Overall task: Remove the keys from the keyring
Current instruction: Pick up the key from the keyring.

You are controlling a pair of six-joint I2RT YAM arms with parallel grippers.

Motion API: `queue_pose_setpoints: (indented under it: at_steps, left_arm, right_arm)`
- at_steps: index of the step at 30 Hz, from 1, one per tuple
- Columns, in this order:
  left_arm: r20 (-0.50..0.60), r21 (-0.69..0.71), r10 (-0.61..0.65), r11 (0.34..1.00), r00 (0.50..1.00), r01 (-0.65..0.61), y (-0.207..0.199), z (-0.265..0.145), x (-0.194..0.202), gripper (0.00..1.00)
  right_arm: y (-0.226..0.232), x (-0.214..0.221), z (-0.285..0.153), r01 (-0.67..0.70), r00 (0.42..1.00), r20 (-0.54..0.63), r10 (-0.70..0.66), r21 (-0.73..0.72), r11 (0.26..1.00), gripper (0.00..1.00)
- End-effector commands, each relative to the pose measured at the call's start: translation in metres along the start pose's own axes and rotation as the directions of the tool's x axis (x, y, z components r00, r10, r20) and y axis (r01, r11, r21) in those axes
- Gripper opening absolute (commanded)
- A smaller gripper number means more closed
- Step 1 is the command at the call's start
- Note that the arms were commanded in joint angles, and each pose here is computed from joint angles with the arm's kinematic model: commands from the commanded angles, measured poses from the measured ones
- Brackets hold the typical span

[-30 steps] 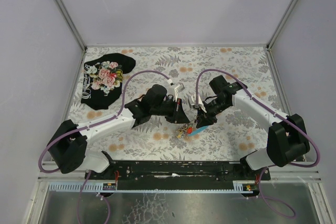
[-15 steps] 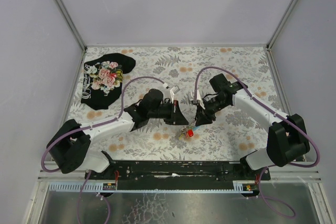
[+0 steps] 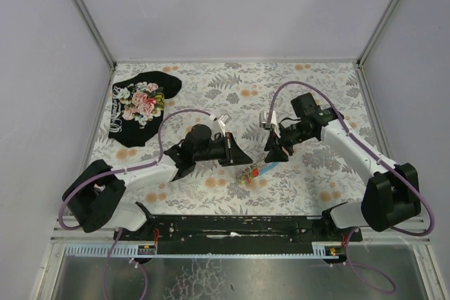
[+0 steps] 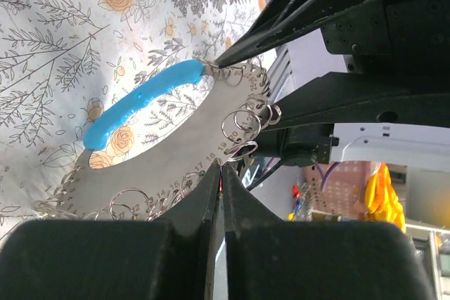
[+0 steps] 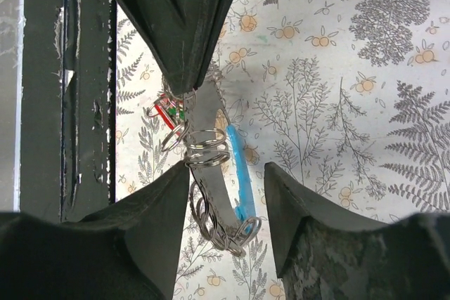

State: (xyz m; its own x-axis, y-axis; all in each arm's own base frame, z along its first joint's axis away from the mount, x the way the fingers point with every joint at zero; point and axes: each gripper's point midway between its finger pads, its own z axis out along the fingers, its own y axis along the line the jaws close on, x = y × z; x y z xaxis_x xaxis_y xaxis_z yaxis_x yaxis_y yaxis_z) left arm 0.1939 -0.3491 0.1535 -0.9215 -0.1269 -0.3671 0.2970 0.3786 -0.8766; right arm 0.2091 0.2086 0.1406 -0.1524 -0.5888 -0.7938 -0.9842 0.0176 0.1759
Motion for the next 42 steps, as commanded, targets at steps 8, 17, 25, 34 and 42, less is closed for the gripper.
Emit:
queue_pose_setpoints:
  at_steps: [8, 17, 25, 34, 42]
  left_arm:
    - [0.112, 0.172, -0.129, 0.979, 0.985, 0.108, -0.021, 0.008, -0.029, 0.00]
    - [0.170, 0.192, -0.194, 0.968, 0.966, 0.161, -0.019, 0.009, -0.039, 0.00]
    - [0.217, 0.237, -0.259, 0.949, 0.941, 0.206, -0.019, 0.013, -0.052, 0.00]
    - [0.238, 0.238, -0.279, 0.945, 0.930, 0.223, -0.011, 0.021, -0.057, 0.00]
    - [0.249, 0.237, -0.294, 0.942, 0.923, 0.236, -0.006, 0.029, -0.062, 0.00]
  right_arm:
    - [-0.025, -0.026, -0.049, -0.046, 0.994, 0.103, 0.026, 0.191, 0.980, 0.64]
    - [0.013, -0.055, -0.042, -0.056, 0.961, 0.270, 0.058, -0.013, 0.998, 0.64]
    - [0.018, -0.062, -0.026, -0.150, 0.958, 0.235, 0.162, -0.065, 0.987, 0.52]
    - [0.005, -0.040, -0.016, -0.329, 0.936, 0.150, 0.319, 0.045, 0.943, 0.47]
    - [0.002, -0.017, -0.013, -0.493, 0.870, 0.103, 0.483, 0.132, 0.860, 0.46]
